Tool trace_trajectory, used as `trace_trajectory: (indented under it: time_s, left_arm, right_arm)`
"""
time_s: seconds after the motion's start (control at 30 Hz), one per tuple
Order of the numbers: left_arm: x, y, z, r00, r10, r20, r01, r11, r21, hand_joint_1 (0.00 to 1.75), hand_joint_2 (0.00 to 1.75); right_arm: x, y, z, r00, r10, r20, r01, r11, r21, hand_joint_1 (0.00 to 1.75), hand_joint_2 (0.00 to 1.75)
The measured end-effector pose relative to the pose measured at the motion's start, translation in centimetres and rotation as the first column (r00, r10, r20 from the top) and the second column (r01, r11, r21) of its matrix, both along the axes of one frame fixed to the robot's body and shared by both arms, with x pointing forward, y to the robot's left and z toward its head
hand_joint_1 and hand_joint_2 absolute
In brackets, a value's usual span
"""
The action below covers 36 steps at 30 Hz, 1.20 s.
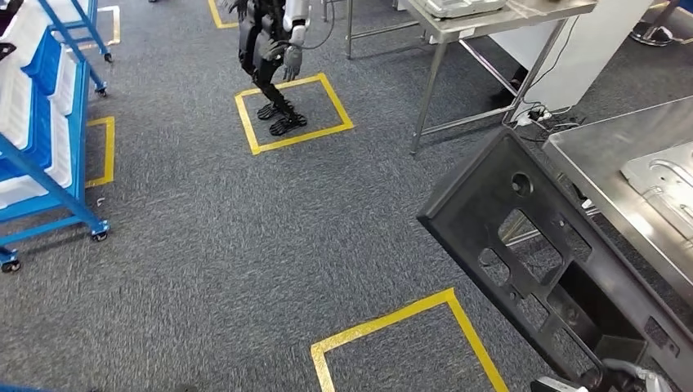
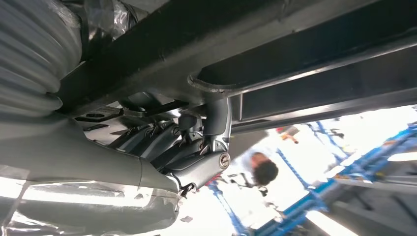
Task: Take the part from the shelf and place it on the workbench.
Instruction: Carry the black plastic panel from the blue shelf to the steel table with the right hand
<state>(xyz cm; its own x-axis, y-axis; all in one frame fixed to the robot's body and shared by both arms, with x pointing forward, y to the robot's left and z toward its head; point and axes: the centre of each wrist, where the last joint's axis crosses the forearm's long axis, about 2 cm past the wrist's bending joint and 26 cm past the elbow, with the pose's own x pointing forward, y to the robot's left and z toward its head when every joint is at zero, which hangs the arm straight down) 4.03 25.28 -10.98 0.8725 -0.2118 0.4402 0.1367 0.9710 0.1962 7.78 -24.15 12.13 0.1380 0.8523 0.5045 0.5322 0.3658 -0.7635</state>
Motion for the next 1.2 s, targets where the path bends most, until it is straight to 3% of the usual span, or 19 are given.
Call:
trace_trajectory:
  time_s: [0.63,0.8,1.0,1.2]
  left_arm:
    - [-0.4,-1.2,0.1,0.998,-0.057,0.025,0.058,0.998,-0.015,0.0,0.0]
    - [-0.5,-1.4,0.1,0.996,-0.088,0.026,0.088,0.996,-0.017,0.0,0.0]
    - [-0.4,-1.4,0.1,0.995,-0.095,0.031,0.096,0.995,-0.02,0.0,0.0]
    - [0.7,-1.9,0.2,0.99,-0.124,0.063,0.126,0.991,-0.039,0.0,0.0]
  right_arm:
    - [-0.9,-0.3,-2.2,0.988,-0.072,-0.134,0.074,0.997,0.007,1.75,1.75]
    - [-0.6,-2.9,-2.8,0.989,-0.102,-0.107,0.097,0.994,-0.051,1.75,1.75]
    - [-0.5,-3.9,-3.1,0.989,-0.114,-0.097,0.107,0.992,-0.07,1.75,1.75]
    - [1.3,-9.0,-4.4,0.977,-0.208,-0.049,0.199,0.969,-0.144,1.75,1.75]
